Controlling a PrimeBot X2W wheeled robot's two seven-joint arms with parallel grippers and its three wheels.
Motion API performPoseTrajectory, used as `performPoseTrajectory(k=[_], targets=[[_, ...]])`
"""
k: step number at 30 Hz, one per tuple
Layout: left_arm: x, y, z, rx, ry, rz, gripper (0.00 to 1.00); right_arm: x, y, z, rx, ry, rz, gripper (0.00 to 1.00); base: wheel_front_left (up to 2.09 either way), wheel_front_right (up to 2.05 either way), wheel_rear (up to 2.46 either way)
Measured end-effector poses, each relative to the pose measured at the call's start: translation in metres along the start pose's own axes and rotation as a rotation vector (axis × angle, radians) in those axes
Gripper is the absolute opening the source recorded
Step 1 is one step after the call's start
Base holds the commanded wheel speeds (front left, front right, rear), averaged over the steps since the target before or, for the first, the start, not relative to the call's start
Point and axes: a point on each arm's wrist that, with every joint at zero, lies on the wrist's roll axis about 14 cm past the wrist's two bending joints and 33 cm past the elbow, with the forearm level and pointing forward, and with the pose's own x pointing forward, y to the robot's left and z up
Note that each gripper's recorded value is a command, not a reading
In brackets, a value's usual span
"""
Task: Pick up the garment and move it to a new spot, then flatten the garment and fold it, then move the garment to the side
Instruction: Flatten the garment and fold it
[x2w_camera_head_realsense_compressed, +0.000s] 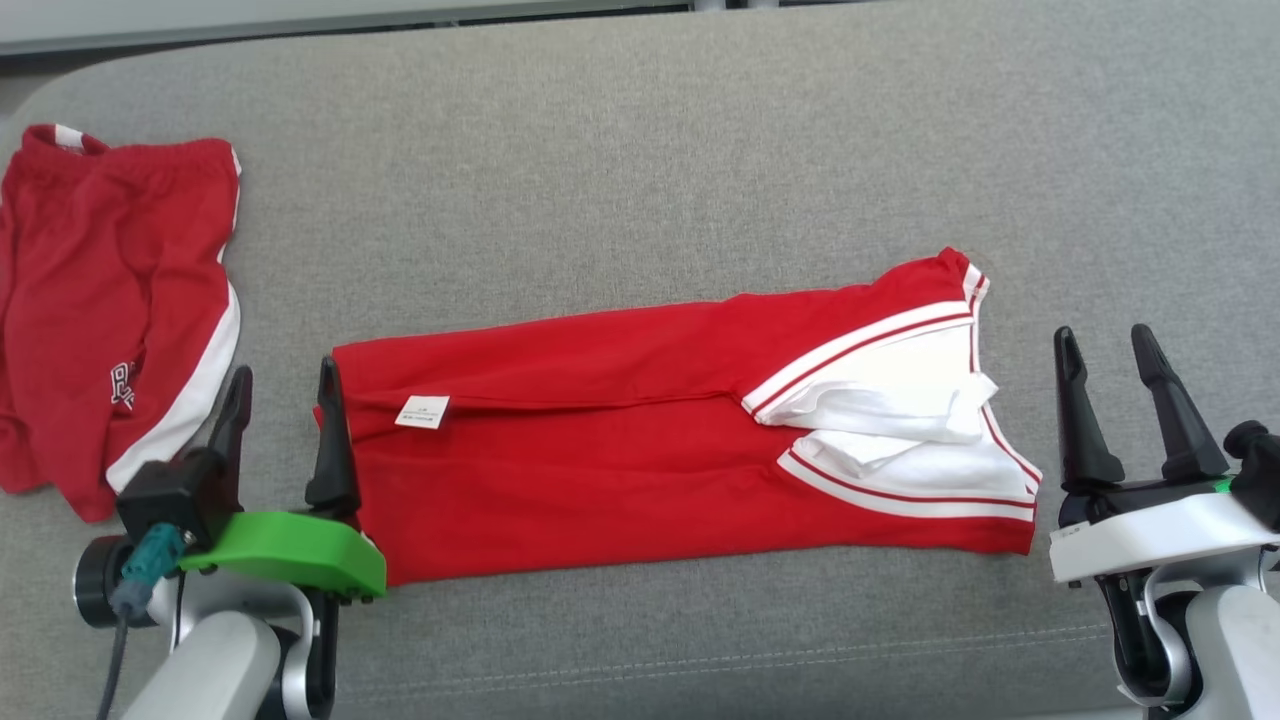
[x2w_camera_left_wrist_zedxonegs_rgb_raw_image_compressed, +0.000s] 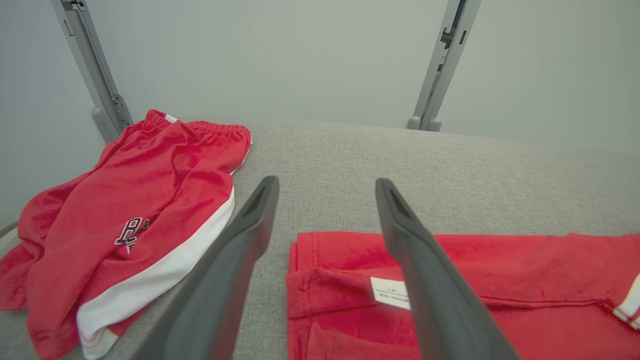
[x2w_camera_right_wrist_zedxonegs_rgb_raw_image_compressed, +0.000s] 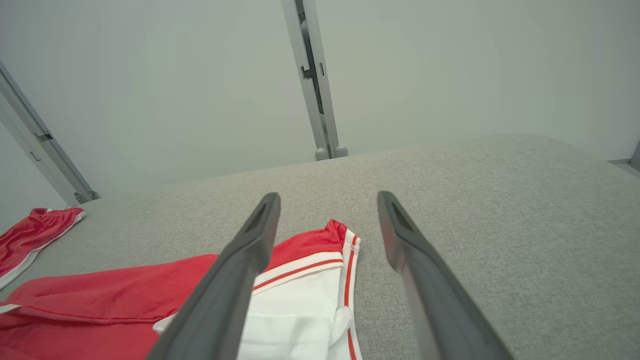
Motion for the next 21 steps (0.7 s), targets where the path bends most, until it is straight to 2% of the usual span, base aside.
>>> performPoseTrajectory(k=[8, 21], targets=[[-0.03, -0.013, 0.01, 0.027, -0.056, -0.019, 1.0, -0.018, 0.01, -0.009, -0.075, 0.048, 0.021, 1.0, 0.0, 0.0, 0.0], [-0.059, -0.02, 0.008, 0.056, -0.072, -0.048, 1.0, -0.046, 0.023, -0.018, -0.073, 0.085, 0.031, 1.0, 0.0, 0.0, 0.0]])
